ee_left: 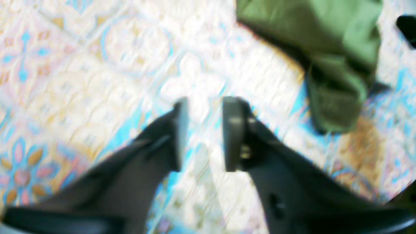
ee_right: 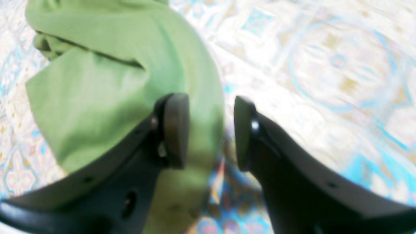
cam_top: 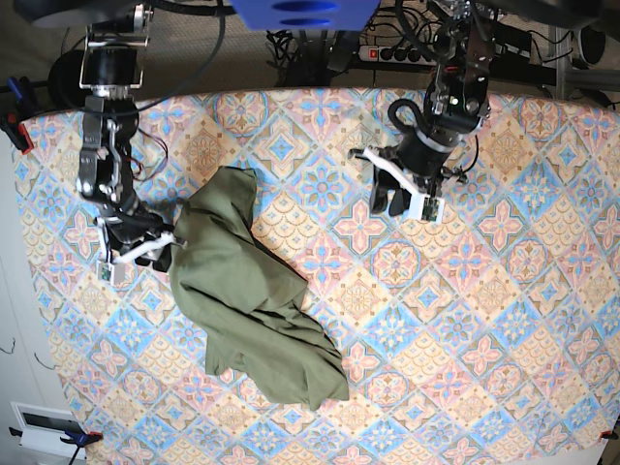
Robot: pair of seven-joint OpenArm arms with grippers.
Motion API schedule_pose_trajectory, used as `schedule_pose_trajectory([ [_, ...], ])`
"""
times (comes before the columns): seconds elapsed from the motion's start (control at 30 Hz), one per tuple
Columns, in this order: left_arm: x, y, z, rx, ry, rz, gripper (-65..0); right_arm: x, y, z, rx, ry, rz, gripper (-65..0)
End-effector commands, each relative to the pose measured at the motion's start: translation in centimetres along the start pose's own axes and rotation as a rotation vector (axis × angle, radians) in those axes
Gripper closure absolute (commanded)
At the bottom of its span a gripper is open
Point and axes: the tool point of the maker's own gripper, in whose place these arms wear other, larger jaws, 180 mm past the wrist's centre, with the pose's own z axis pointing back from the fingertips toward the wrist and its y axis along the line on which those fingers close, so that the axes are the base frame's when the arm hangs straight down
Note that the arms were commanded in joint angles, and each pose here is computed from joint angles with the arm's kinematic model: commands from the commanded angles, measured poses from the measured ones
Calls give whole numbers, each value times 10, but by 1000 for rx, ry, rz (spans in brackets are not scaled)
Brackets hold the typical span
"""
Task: Layout the t-shirt on the table in an organized manner, then fold the t-shirt properly
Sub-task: 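Move both grippers down toward the crumpled olive-green t-shirt, then grasp the t-shirt edge nearest the right gripper with the right gripper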
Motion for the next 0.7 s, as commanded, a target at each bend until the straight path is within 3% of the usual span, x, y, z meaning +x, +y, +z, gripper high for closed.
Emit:
schedule_pose_trajectory([
  [0.0,8,-2,3,-5,-31,1,-248,15,5,-2,17,-35,16,-228],
  [0.07,12,-2,2,-6,-40,-2,-274,11,13,-10,33,-12,30,-229],
  [0.37,10,-2,2,-5,-37,-1,-272,-17,20,-37,40,96,53,-201],
  [0.53,10,-2,2,-5,-36,0,-272,11,39,-27,84,15,72,0],
  [0.67,8,-1,1,-4,-30,1,-272,38,66,-6,146,-77,116,-13],
])
